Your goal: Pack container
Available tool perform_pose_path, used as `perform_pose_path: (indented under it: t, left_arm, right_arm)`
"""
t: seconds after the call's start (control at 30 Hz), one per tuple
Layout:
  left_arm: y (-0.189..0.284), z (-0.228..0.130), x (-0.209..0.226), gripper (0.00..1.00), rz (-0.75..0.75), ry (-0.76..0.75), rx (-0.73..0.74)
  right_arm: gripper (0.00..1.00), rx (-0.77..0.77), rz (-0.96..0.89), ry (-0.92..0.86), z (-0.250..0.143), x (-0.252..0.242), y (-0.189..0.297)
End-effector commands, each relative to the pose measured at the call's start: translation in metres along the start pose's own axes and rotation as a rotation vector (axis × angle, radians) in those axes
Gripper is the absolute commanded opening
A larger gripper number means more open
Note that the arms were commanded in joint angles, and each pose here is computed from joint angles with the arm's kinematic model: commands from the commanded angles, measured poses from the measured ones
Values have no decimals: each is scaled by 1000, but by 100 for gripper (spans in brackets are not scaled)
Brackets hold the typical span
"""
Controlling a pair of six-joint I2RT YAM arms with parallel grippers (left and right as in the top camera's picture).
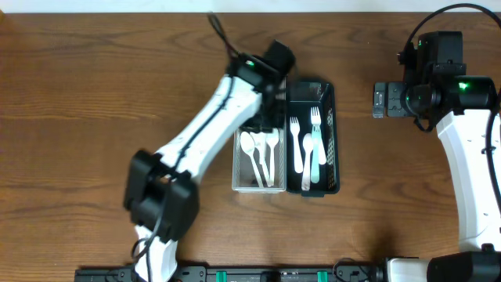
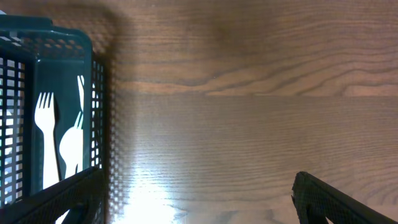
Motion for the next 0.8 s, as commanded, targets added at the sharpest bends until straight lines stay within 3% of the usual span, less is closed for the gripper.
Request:
perform_pose_path:
  t: [0.0, 0.07, 0.13, 0.23, 0.33, 0.4, 0.5, 0.57, 0.6, 0.77]
  left_arm:
    - [-26, -2, -1, 8, 38, 14, 40]
    - [-34, 0, 1, 31, 47, -2, 50]
    - [-34, 4, 5, 32, 46, -16, 46]
    - [-24, 16, 13, 44, 34, -31, 20]
    - [-3, 28, 24, 45, 9, -41, -24]
    - [19, 42, 42, 46, 33, -14, -99]
    - [55, 63, 77, 57, 110, 5, -240]
    - [82, 82, 104, 87, 159, 61, -354]
    - [90, 89, 112, 97, 166, 72, -389]
    - [123, 145, 163, 98, 157, 106, -583]
  right_arm:
    - [99, 10, -11, -21, -2, -3, -3]
    - [99, 14, -10, -21, -3, -3, -3]
    - [99, 16, -10, -20, -3, -3, -3]
    - [99, 15, -10, -20, -3, -3, -3]
    - [99, 14, -10, -20, -3, -3, -3]
    - [99, 11, -11, -20, -2, -3, -3]
    - [99, -17, -19, -17, 5, -5, -3]
    - [99, -92, -32, -21, 22, -8, -2]
    - [99, -131, -38, -25, 32, -10, -1]
    - [99, -460, -100, -46, 107, -25, 19]
Point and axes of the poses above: each gripper's point midway between its finger pads, its own y axis back along the fingers, its own x axis along the line the jaws close on, z = x × y, the point moved 1 cm from there along y, back along the fingers, and after that the axes turned 11 degrees about y, right-handed, at the moved point
